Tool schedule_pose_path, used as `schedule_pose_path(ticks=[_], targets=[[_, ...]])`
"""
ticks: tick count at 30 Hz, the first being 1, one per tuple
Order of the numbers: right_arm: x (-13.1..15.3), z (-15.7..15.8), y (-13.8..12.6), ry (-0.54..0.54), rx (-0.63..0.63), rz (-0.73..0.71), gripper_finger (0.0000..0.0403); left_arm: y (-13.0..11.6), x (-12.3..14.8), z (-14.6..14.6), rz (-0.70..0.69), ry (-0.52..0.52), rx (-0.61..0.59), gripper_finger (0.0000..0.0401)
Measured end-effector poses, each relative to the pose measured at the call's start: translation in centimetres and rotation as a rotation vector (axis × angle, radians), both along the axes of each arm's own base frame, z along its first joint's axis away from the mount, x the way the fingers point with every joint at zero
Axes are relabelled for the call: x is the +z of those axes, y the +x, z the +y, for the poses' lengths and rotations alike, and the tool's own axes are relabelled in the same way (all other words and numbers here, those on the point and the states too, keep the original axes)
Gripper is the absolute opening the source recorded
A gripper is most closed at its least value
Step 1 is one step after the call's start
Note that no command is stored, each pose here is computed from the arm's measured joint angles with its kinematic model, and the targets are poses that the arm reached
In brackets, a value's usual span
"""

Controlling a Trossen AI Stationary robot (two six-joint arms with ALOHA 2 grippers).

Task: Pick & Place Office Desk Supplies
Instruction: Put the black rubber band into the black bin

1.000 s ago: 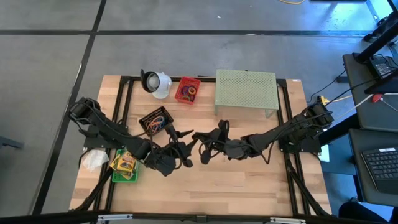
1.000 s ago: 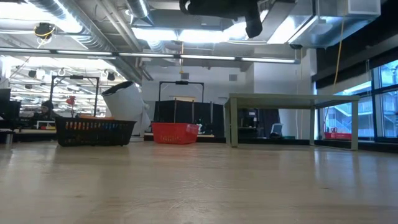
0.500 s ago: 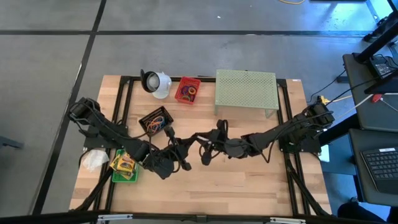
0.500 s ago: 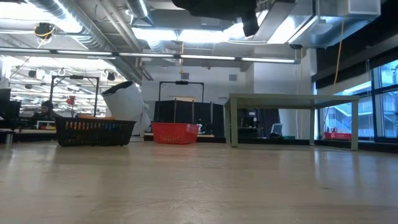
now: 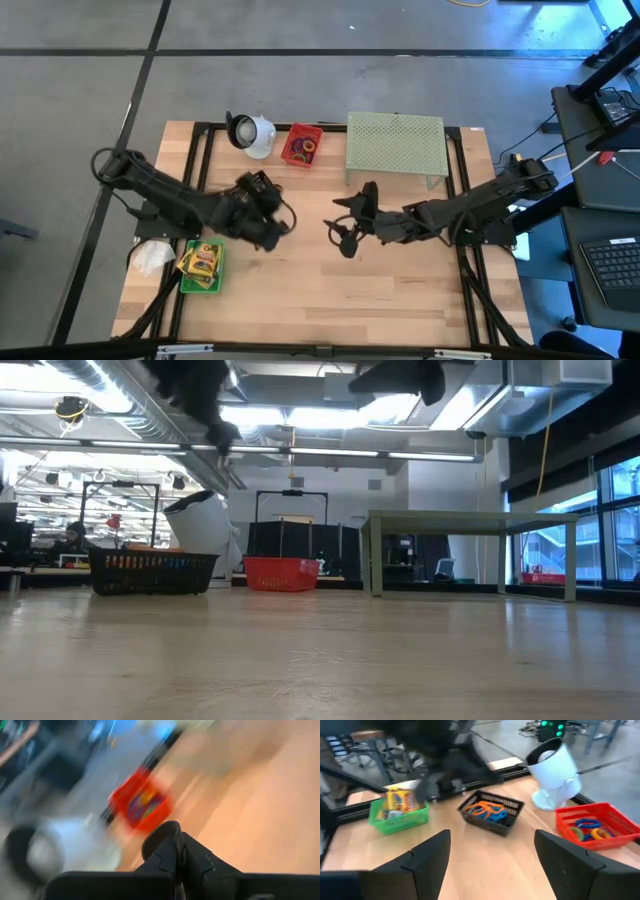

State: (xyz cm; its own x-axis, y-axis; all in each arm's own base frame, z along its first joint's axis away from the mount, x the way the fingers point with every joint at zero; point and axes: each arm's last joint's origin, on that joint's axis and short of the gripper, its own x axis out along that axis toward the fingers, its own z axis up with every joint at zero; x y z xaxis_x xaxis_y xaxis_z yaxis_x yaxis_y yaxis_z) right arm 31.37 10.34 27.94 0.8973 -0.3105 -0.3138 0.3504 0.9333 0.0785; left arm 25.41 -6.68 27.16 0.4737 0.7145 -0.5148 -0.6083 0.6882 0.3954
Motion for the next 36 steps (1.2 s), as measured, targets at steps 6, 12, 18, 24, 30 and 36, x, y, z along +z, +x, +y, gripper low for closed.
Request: schedule_pose_path(ticks=[6, 12, 18, 24, 30, 36], targets=[[-0.1, 0.1, 0.0, 0.003, 0.005, 0.005, 0.0282, -2.0, -1.9, 4.0, 0.222, -0.13, 0.216, 0.0003], [-0.3, 0.2, 0.1, 0.022, 0.027, 0.013, 0.0269, -3.5, -6.1, 7.1, 0.402, -0.325, 0.266, 0.0003], [-0.4, 0.2, 0.0, 0.031, 0.049, 0.026, 0.0261, -3.6, -6.8, 8.7, 0.442, -0.444, 0.195, 0.0004], [-0.6, 0.2, 0.0, 0.03, 0.05, 0.045, 0.026, -3.6, -6.6, 9.2, 0.449, -0.491, 0.154, 0.0031], [-0.6, 0.2, 0.0, 0.03, 0.048, 0.049, 0.026, -3.7, -6.6, 9.4, 0.473, -0.492, 0.139, 0.0092], [-0.6, 0.2, 0.0, 0.035, 0.061, 0.054, 0.026, -3.7, -6.6, 9.5, 0.484, -0.467, 0.131, 0.0145]])
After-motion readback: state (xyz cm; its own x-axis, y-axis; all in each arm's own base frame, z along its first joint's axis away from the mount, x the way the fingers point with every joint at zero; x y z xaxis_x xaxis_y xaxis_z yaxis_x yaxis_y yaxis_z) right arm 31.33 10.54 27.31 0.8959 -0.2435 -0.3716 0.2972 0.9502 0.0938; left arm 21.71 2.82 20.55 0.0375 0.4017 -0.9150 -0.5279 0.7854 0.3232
